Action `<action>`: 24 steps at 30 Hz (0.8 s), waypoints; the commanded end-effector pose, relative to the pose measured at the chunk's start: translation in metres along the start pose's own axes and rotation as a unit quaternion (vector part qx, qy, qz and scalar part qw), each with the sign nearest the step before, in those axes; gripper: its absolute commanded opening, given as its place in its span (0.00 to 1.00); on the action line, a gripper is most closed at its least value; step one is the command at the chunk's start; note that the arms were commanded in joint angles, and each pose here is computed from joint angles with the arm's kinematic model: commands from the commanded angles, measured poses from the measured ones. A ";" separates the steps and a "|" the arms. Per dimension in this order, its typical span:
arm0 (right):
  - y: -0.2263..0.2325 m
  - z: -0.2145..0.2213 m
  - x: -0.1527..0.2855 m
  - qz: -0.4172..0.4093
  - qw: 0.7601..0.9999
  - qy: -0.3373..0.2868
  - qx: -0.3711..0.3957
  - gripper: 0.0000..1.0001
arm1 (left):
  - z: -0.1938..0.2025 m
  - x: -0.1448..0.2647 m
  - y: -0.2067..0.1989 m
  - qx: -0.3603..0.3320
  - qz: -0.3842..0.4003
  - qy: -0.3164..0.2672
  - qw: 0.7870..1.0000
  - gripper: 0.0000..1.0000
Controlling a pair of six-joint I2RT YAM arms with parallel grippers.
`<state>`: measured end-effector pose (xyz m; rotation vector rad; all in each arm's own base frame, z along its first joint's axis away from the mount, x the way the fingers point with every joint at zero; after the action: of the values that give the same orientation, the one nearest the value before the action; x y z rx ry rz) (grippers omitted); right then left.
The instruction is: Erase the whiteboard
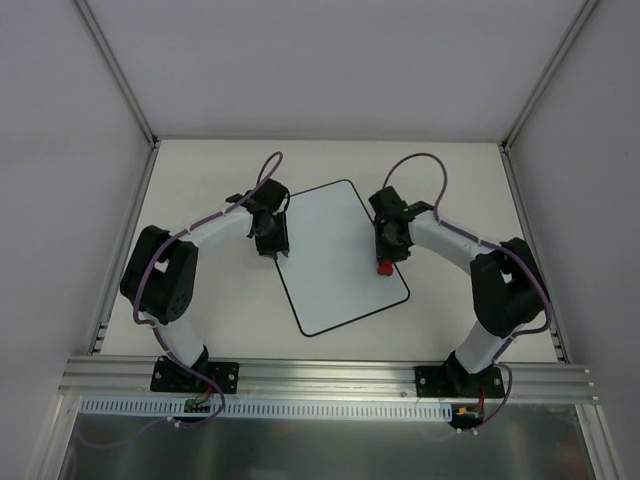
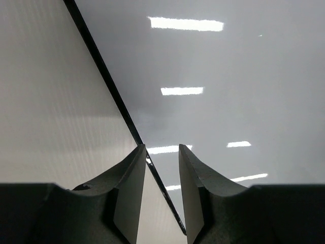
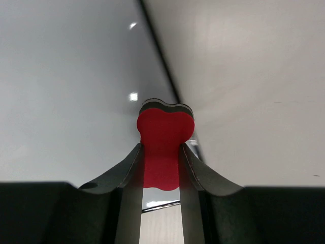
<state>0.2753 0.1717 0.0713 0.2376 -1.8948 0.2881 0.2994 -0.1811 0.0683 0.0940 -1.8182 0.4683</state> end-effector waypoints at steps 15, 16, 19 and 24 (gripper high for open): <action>-0.199 0.008 -0.012 0.123 0.974 0.023 -0.187 0.19 | -0.068 0.176 0.002 -0.050 0.071 -0.272 0.958 0.65; -0.199 0.008 -0.014 0.123 0.975 0.026 -0.185 0.22 | -0.068 0.191 0.007 -0.051 0.074 -0.293 0.952 0.72; -0.206 0.012 -0.024 0.114 0.973 0.039 -0.197 0.35 | -0.065 0.216 0.026 -0.059 0.058 -0.336 0.938 0.81; -0.205 0.016 -0.028 0.109 0.973 0.045 -0.200 0.62 | -0.054 0.240 0.052 -0.062 0.040 -0.374 0.924 0.99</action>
<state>0.3212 -0.0254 0.0473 -0.2611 -1.8031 0.0668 0.2726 -0.0984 0.2926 0.0140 -2.5650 0.5120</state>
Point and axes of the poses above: each gripper's point midway between its finger pads, its own x axis back along the fingers, its own y axis along the line the jaws close on, z = x × y, the point moved 3 cm from there along x, back along the fingers, and after that the axes turned 13 degrees about x, right-handed, at the moved point
